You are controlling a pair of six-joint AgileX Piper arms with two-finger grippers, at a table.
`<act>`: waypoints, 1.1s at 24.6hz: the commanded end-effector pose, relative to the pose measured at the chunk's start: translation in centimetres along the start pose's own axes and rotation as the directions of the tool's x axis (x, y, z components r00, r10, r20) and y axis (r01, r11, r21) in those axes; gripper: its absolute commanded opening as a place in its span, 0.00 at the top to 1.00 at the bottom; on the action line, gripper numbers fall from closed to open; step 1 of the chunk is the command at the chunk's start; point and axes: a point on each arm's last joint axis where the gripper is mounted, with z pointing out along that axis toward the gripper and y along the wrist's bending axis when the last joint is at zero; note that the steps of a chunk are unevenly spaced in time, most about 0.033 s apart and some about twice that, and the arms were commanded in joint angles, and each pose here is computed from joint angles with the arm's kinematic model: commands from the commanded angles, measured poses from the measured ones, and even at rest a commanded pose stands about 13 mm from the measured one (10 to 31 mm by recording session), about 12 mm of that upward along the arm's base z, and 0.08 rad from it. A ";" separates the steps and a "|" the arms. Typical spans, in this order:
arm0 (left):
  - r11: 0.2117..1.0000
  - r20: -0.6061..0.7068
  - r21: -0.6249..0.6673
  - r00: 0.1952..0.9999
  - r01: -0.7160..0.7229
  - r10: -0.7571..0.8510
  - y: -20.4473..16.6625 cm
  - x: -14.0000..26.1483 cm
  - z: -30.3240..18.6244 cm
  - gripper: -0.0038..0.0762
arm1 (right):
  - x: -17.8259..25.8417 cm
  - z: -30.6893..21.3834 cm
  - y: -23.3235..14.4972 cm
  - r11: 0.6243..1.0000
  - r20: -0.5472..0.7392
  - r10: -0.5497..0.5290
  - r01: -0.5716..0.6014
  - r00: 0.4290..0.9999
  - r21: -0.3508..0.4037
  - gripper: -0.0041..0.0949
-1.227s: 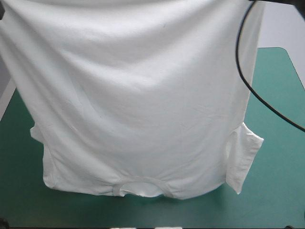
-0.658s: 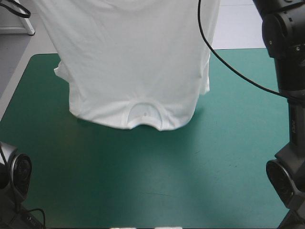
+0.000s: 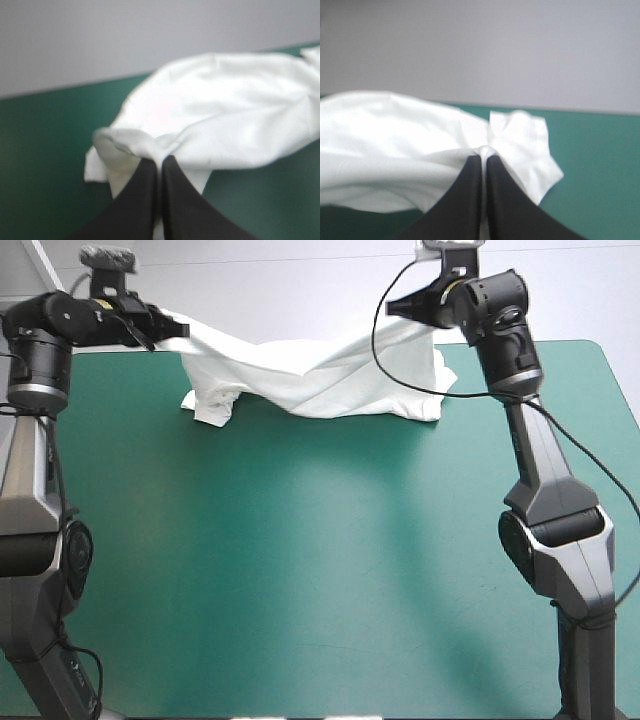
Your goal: Fold the cloth
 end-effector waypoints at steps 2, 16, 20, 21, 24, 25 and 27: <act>0.997 -0.124 0.057 0.992 0.045 -0.037 -0.4 2.5 2.9 0.96 | 1.2 0.9 -0.3 1.000 -0.106 -0.006 0.006 0.994 0.005 0.98; 0.990 -0.546 -0.015 0.829 0.139 -0.125 -2.1 12.4 1.2 0.96 | 10.5 -2.8 -0.4 0.988 -0.503 -0.144 0.152 0.852 -0.025 0.98; 0.992 -0.642 -0.021 0.759 0.123 -0.107 -4.2 16.8 -4.4 0.96 | 15.9 -6.7 -1.8 0.985 -0.621 -0.152 0.170 0.769 -0.030 0.98; 0.993 -0.663 -0.028 0.742 0.115 -0.105 -4.4 17.6 -5.4 0.96 | 16.9 -7.4 -2.0 0.985 -0.640 -0.151 0.169 0.754 -0.033 0.98; 0.990 -0.705 -0.055 0.697 0.128 -0.129 -5.9 21.3 -8.9 0.96 | 22.2 -10.3 -2.8 0.988 -0.730 -0.140 0.142 0.669 -0.060 0.98; 0.990 -0.707 -0.065 0.695 0.123 -0.133 -6.3 22.5 -10.2 0.96 | 24.1 -11.3 -3.0 0.989 -0.756 -0.136 0.130 0.640 -0.068 0.98; 0.989 -0.715 -0.076 0.684 0.127 -0.143 -6.9 24.3 -11.5 0.96 | 26.5 -12.8 -3.5 0.990 -0.784 -0.130 0.119 0.606 -0.072 0.98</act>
